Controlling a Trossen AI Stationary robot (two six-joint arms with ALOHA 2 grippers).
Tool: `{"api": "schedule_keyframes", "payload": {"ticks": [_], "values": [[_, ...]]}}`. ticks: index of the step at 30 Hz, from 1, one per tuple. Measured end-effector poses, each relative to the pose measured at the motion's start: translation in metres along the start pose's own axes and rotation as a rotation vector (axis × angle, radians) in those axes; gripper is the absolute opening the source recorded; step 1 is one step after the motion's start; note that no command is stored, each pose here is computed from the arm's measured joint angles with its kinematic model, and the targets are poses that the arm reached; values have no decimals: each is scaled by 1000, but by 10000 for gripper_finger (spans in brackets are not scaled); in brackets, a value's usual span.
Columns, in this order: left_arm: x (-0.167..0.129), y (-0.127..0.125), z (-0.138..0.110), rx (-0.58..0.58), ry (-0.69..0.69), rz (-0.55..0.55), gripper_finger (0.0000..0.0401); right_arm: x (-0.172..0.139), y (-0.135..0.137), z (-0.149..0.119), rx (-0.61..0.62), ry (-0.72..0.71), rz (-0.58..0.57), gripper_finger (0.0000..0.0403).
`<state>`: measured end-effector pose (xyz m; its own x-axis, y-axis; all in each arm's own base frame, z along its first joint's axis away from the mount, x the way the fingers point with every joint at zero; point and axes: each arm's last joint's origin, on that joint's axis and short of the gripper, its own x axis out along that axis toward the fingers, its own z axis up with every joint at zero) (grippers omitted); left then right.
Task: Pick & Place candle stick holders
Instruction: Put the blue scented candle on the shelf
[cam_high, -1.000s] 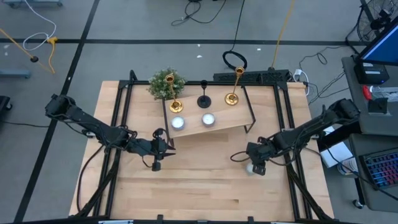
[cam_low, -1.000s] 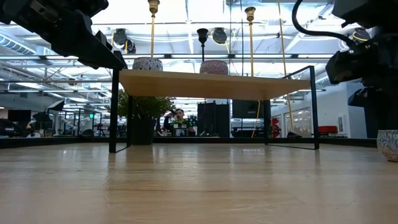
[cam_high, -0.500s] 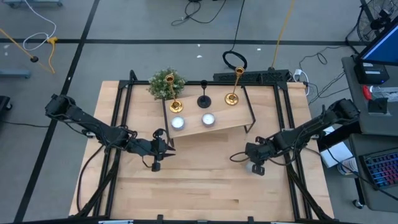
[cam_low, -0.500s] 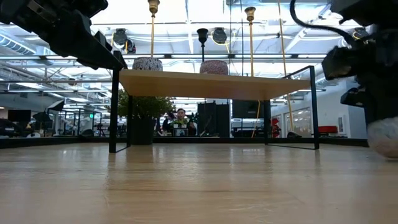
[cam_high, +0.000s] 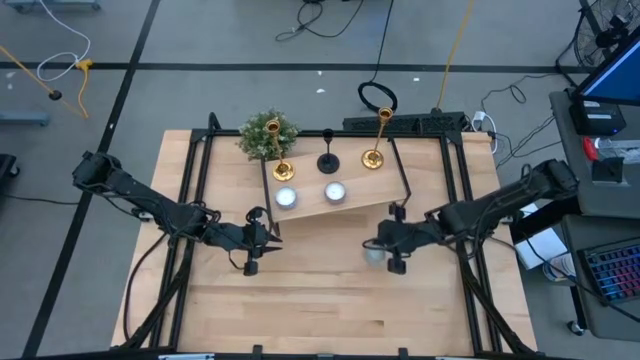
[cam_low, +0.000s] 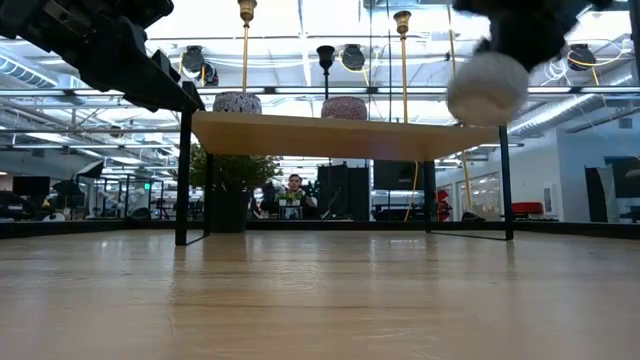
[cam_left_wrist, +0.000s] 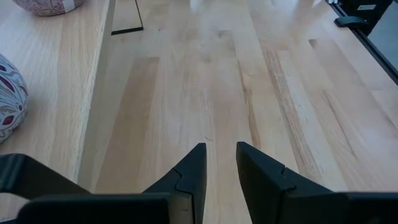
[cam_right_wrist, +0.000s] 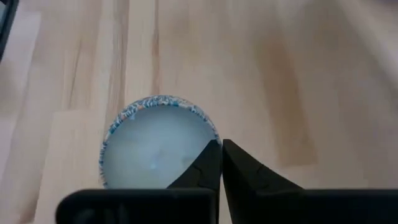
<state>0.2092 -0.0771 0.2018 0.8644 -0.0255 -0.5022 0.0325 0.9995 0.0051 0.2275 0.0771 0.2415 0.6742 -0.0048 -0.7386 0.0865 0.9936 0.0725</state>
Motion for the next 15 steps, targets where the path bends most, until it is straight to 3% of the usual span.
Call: {"api": "schedule_keyframes", "payload": {"ticks": [9,15], "values": [[0,0,0,2,0,0,93,-36,-27,57,-197,-28,-254,2],[0,0,0,1,0,0,93,-46,-62,76,-235,-31,-366,2]]}}
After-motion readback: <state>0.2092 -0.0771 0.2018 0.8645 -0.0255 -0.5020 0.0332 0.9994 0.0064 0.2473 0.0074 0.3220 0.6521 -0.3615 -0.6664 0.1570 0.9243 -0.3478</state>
